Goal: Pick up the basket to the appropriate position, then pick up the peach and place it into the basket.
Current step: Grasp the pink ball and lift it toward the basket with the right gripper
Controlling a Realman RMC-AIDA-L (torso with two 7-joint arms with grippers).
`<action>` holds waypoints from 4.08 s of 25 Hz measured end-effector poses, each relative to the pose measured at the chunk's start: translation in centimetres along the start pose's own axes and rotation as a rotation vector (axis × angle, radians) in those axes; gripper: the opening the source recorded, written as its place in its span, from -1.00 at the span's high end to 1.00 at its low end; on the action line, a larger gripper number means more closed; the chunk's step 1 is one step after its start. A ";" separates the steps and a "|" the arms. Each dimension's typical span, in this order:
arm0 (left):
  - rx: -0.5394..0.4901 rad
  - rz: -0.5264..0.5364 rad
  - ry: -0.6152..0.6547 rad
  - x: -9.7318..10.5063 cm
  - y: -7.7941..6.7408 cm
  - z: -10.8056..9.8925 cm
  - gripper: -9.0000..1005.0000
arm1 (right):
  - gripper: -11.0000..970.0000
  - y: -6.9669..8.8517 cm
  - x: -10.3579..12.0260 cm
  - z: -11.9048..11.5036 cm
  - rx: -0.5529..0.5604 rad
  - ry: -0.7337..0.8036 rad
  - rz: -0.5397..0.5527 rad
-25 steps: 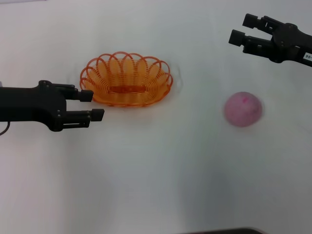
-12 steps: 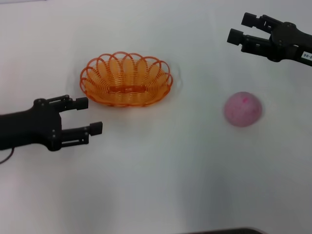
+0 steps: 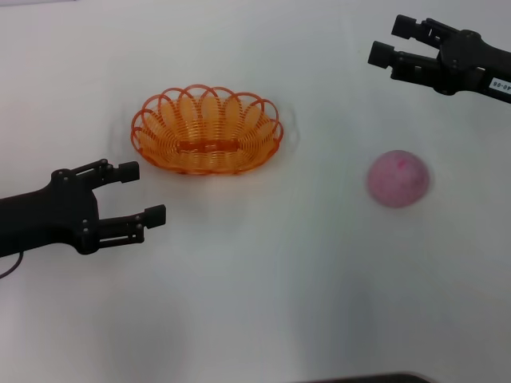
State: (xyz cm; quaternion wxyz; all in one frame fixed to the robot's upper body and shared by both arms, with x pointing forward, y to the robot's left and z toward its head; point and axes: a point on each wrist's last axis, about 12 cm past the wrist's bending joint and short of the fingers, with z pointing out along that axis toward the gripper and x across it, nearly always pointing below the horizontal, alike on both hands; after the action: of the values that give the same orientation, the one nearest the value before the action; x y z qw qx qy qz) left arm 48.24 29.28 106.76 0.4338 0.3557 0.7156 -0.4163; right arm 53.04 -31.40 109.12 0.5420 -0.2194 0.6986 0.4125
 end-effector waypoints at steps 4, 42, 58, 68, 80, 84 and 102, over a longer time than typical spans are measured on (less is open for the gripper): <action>-0.004 0.000 0.000 0.1 0.0 0.0 -0.74 | -0.93 -0.1 -0.3 0.1 -0.010 0.015 -0.004; -0.050 -0.010 -0.001 0.2 0.4 -0.5 -0.72 | -0.93 2.0 -11.0 3.2 -0.046 0.824 -0.141; -0.059 -0.013 -0.001 0.2 0.5 -0.5 -0.72 | -0.93 3.3 -10.2 7.2 0.008 1.144 -0.199; -0.055 -0.008 0.002 0.1 0.6 -0.4 -0.72 | -0.93 3.4 -9.7 8.0 0.064 1.233 -0.217; -0.058 -0.011 0.002 0.2 0.5 -0.6 -0.72 | -0.93 2.7 -7.8 8.6 0.078 1.256 -0.202; -0.058 -0.014 0.002 0.3 0.5 -0.6 -0.72 | -0.93 2.2 -6.4 9.0 0.079 1.268 -0.190; -0.061 -0.014 0.008 0.4 0.5 -0.3 -0.72 | -0.93 1.5 -4.7 9.3 0.097 1.286 -0.184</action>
State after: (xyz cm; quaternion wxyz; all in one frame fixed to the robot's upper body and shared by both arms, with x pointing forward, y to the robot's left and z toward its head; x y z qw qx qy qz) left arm 48.47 29.86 106.35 0.4385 0.3392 0.7321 -0.3959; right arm 58.75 -23.63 113.35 0.0580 -0.4568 0.8797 0.1189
